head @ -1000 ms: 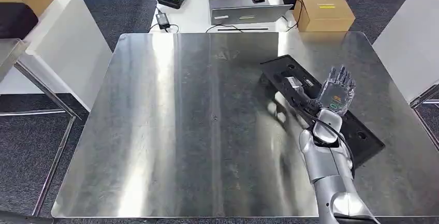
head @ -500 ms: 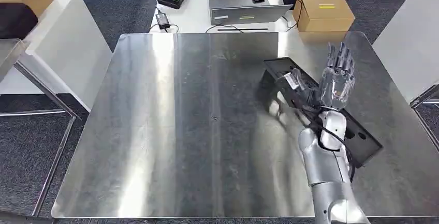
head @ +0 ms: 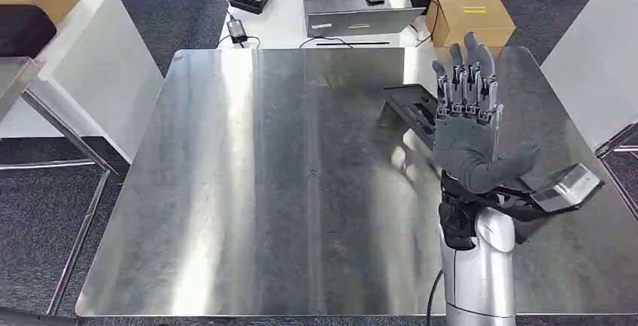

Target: Take the parts from the cabinet and place them on the table.

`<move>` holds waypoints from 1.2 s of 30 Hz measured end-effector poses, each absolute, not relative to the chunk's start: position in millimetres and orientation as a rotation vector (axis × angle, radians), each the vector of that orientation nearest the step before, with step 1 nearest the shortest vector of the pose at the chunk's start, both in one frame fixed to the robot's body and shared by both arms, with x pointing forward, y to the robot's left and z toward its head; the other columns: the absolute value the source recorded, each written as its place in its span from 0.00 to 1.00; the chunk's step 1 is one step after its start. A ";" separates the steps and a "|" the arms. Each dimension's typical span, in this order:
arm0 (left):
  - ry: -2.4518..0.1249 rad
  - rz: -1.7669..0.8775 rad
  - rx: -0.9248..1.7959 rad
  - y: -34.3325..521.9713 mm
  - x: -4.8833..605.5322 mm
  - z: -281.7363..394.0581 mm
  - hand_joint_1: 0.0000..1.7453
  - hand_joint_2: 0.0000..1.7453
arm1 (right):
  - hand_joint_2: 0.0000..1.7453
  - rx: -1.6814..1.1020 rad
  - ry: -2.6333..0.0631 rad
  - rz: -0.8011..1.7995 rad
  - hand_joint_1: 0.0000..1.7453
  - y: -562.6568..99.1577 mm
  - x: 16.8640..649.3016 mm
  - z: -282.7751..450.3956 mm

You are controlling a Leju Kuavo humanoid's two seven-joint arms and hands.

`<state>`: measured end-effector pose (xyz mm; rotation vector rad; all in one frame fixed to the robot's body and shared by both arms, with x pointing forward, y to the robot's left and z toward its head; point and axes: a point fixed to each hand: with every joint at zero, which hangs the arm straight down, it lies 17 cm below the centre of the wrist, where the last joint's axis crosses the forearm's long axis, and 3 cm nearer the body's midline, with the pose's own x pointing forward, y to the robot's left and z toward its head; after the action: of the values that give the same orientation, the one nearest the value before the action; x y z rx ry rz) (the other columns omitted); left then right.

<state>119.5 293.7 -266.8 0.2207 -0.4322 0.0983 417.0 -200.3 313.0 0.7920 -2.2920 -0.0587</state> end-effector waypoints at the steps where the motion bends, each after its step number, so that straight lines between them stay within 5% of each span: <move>1: -0.432 0.098 0.226 295.4 119.5 -266.8 0.00 0.00 | 0.00 0.860 -2.293 -0.044 0.00 -192.7 407.6 318.5; 12: -0.463 0.093 0.218 300.1 124.6 -264.7 0.00 0.00 | 0.00 1.036 -2.303 0.082 0.00 -147.2 358.2 336.9; 36: -0.467 0.127 0.187 298.9 127.0 -264.3 0.00 0.00 | 0.00 0.864 -2.337 0.040 0.00 -164.1 360.4 331.2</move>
<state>127.0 298.9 -264.3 0.1875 -0.4672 0.1273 360.4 -164.1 331.2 0.8637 -2.3373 0.0399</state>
